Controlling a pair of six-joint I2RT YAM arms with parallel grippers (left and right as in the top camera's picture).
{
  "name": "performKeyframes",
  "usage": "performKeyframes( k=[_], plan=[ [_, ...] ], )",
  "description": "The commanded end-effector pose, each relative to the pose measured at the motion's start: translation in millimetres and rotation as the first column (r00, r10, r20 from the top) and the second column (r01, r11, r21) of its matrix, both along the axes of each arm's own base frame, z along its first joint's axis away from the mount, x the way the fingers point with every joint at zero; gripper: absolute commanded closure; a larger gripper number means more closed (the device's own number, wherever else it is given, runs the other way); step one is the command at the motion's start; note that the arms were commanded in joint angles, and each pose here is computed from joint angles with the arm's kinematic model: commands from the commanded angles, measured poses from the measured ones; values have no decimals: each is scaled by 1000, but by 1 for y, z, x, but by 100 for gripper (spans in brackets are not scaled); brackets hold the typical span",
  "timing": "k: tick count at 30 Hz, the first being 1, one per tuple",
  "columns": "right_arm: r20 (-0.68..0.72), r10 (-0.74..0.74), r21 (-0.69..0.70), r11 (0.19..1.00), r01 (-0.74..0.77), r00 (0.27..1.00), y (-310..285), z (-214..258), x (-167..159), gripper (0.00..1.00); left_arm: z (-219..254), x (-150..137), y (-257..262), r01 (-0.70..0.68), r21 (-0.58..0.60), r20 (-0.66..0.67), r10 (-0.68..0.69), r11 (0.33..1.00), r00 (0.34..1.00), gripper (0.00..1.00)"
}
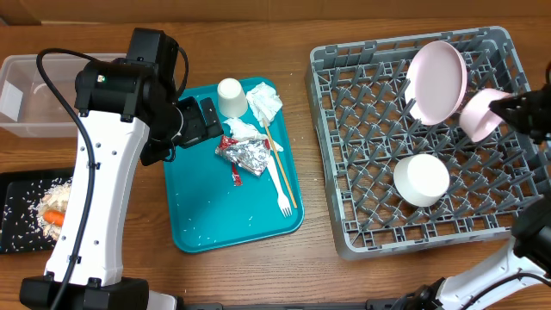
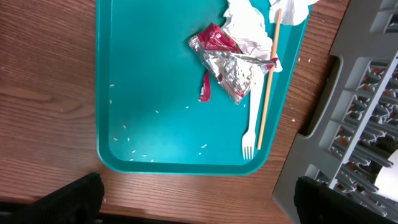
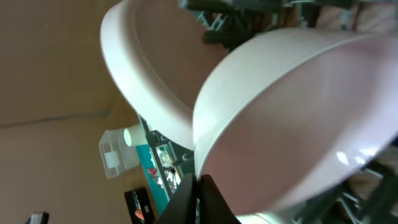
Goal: Sort waste into correct bins and load items into the dishwasher rack
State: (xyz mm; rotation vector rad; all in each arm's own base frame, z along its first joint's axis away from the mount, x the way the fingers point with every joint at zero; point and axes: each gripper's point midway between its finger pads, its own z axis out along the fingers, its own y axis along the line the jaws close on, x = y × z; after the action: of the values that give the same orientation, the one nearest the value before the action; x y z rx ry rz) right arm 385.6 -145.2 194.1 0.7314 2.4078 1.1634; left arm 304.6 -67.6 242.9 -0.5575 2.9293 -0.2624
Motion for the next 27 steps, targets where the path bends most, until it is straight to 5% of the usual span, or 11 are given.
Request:
performKeyframes(
  k=[1,17,27],
  plan=[
    [-102,-115,-34,993,112,988,-32,-8,-20,96,12,0,2,14,10,49,-15,1000,999,0],
    [-245,-192,-71,981,180,950,-47,-7,-64,96,12,0,2,14,10,49,-14,1000,999,0],
    [-254,-330,-289,923,254,909,-57,27,-91,93,12,0,2,14,10,49,-15,1000,999,0]
  ],
)
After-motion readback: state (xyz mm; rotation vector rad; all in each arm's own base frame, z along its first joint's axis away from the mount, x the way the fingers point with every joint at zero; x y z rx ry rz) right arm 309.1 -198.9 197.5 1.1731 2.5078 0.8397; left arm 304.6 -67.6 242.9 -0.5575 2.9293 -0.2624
